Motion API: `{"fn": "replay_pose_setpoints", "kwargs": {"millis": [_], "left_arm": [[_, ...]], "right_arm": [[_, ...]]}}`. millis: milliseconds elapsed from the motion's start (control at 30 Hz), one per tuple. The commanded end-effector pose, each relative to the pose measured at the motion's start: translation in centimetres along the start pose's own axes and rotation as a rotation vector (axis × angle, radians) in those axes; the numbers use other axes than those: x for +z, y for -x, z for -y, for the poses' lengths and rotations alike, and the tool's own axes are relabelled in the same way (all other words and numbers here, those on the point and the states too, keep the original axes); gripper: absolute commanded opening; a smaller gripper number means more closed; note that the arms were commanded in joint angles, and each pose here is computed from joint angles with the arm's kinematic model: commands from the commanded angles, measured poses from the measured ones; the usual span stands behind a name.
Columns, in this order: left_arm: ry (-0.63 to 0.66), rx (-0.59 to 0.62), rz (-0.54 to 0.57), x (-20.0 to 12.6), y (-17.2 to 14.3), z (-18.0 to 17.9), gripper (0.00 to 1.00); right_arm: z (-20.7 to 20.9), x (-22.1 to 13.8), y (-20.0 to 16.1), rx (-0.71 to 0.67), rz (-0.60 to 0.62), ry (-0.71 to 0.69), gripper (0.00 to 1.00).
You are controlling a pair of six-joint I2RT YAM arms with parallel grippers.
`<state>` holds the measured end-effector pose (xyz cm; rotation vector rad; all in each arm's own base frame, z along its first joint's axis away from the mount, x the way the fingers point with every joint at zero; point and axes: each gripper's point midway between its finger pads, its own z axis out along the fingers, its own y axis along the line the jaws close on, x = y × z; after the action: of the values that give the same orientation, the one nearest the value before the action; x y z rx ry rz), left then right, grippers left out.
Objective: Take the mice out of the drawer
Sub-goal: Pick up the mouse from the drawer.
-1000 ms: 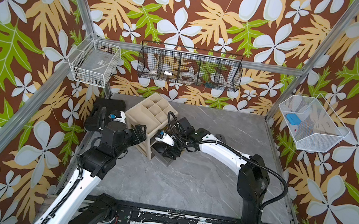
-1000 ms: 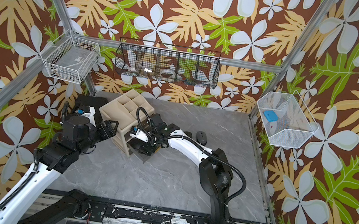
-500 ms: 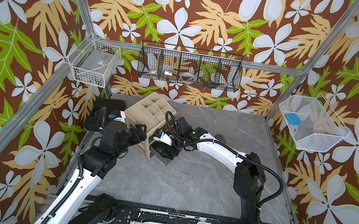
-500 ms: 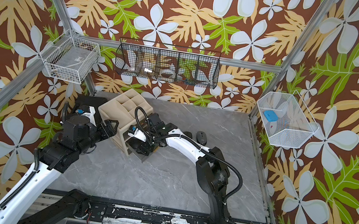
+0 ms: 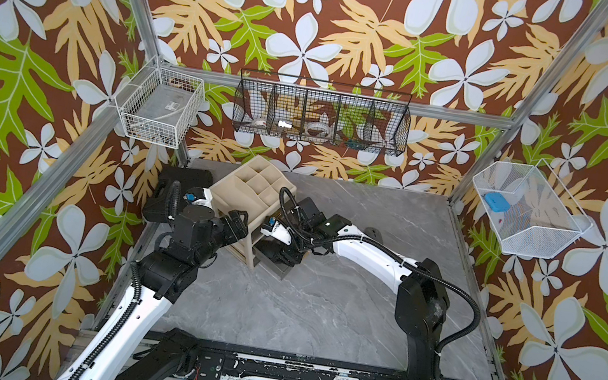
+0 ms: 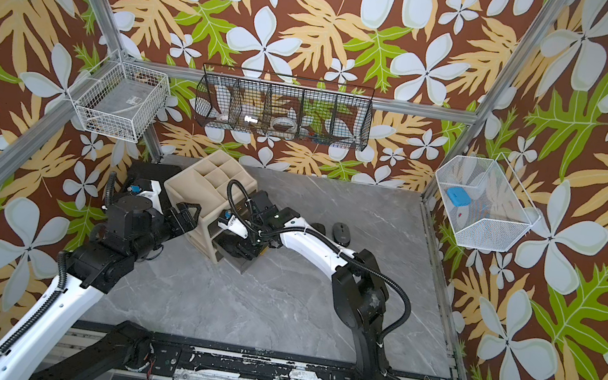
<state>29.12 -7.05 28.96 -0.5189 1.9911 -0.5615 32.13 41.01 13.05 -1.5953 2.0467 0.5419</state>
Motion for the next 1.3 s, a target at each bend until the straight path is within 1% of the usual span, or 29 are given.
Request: {"fn": "replay_pose_setpoints", "kwargs": {"millis": [0, 167, 267, 533, 667, 733, 833, 933, 1167, 1267], "left_arm": [[-0.021, -0.01, 0.035, -0.3, 1.0, 0.6, 0.85], [-0.021, -0.008, 0.035, -0.2, 1.0, 0.6, 0.85], [-0.028, -0.016, 0.039, -0.2, 1.0, 0.7, 0.85], [-0.036, -0.03, 0.036, 0.1, 1.0, 0.9, 0.85], [-0.033, -0.032, 0.036, 0.2, 0.9, 0.8, 0.85], [-0.03, -0.034, 0.038, 0.3, 0.9, 0.8, 0.85], [-0.025, -0.039, 0.045, 0.3, 1.0, 0.6, 0.85], [-0.025, -0.038, 0.047, 0.3, 1.0, 0.6, 0.85], [-0.016, -0.03, 0.053, 0.3, 1.1, 0.4, 0.85], [-0.01, -0.026, 0.056, 0.3, 1.1, 0.3, 0.85]], "right_arm": [[0.4, -0.8, 0.3, 0.073, 0.005, -0.033, 0.65], [0.3, -0.7, -0.1, 0.145, 0.009, -0.038, 0.66], [-0.3, -0.1, -0.2, 0.165, 0.024, -0.011, 0.67], [-0.1, 1.1, 0.0, 0.18, 0.017, -0.021, 0.73], [0.4, 1.5, -0.4, 0.177, -0.018, -0.06, 0.74], [0.2, 1.7, -0.6, 0.184, -0.022, -0.054, 0.75], [-0.1, 2.1, -1.0, 0.169, -0.049, -0.059, 0.74], [-0.2, 1.7, -1.3, 0.15, -0.074, -0.049, 0.71], [-1.6, 1.9, -1.5, 0.089, -0.115, 0.041, 0.68], [-1.2, 2.1, -1.6, 0.062, -0.126, 0.019, 0.68]]}}
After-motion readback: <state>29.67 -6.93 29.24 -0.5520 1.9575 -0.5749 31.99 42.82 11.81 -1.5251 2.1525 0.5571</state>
